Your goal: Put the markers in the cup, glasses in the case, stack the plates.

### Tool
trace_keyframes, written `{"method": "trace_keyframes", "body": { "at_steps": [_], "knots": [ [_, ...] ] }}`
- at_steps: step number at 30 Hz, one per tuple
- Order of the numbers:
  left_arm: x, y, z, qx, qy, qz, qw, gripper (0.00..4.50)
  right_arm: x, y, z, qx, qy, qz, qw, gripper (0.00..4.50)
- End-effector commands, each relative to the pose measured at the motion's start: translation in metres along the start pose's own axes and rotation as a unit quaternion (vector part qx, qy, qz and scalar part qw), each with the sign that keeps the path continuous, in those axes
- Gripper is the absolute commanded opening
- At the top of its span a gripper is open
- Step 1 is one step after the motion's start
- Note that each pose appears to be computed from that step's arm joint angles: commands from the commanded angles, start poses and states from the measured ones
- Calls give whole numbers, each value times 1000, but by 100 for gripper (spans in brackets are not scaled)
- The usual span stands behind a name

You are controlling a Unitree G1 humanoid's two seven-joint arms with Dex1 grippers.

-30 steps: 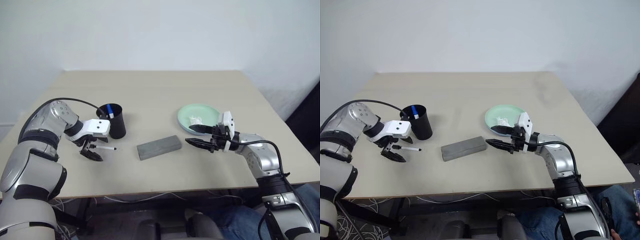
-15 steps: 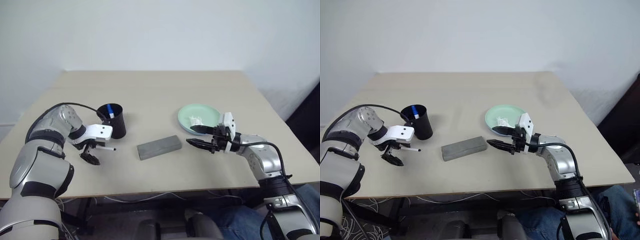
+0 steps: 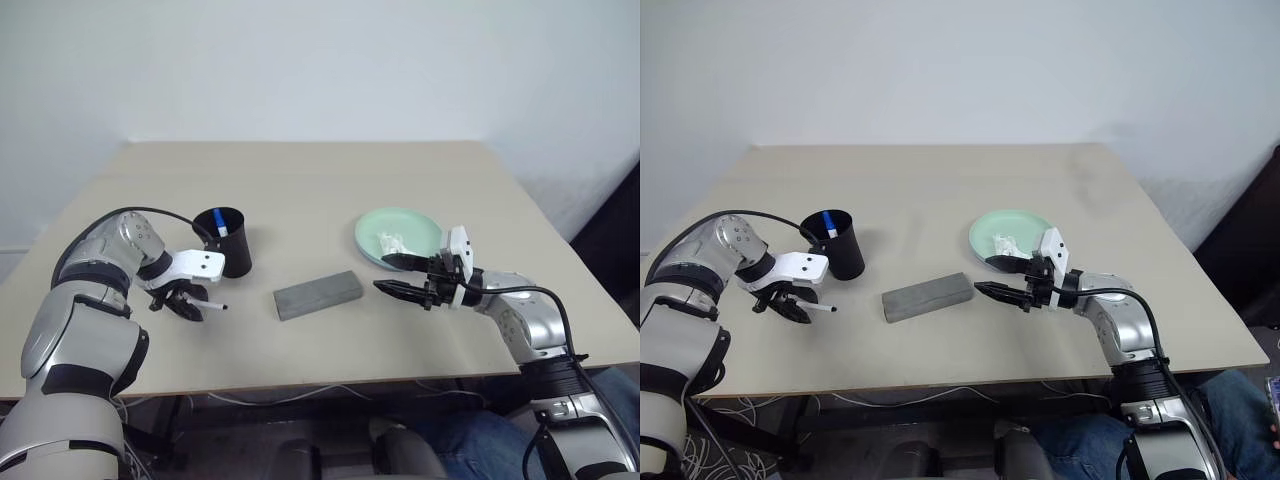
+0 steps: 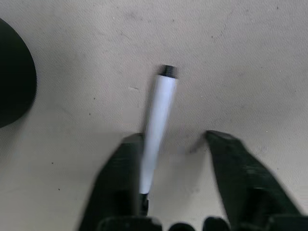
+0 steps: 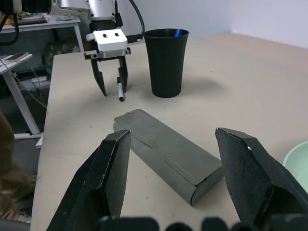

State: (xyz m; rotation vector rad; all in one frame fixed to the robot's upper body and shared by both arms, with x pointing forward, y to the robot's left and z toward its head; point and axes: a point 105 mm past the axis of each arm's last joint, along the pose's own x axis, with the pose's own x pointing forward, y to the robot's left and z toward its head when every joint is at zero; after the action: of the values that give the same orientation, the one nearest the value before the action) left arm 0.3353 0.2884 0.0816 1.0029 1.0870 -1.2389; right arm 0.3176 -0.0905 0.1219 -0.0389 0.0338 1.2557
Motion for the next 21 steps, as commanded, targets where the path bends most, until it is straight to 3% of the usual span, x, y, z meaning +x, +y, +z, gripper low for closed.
{"method": "trace_keyframes", "body": {
  "at_steps": [1, 3, 8, 16, 21],
  "knots": [
    [-3, -2, -5, -5, 0, -1, 1000, 77, 1, -2, 22, -32, -28, 3, 999, 305],
    [-2, -3, -6, -5, 1, -1, 1000, 4, 1, -2, 22, -32, -28, 3, 999, 305],
    [0, -3, -6, -4, -1, -1, 1000, 1, 2, -3, 22, -32, -28, 2, 999, 305],
    [-8, 1, 13, -3, -62, 0, 998, 1, 0, -3, 21, -32, -27, 0, 999, 305],
    [-22, 13, 49, 16, -165, 31, 986, 1, -1, -2, 22, -33, -27, 3, 999, 305]
  ]
}}
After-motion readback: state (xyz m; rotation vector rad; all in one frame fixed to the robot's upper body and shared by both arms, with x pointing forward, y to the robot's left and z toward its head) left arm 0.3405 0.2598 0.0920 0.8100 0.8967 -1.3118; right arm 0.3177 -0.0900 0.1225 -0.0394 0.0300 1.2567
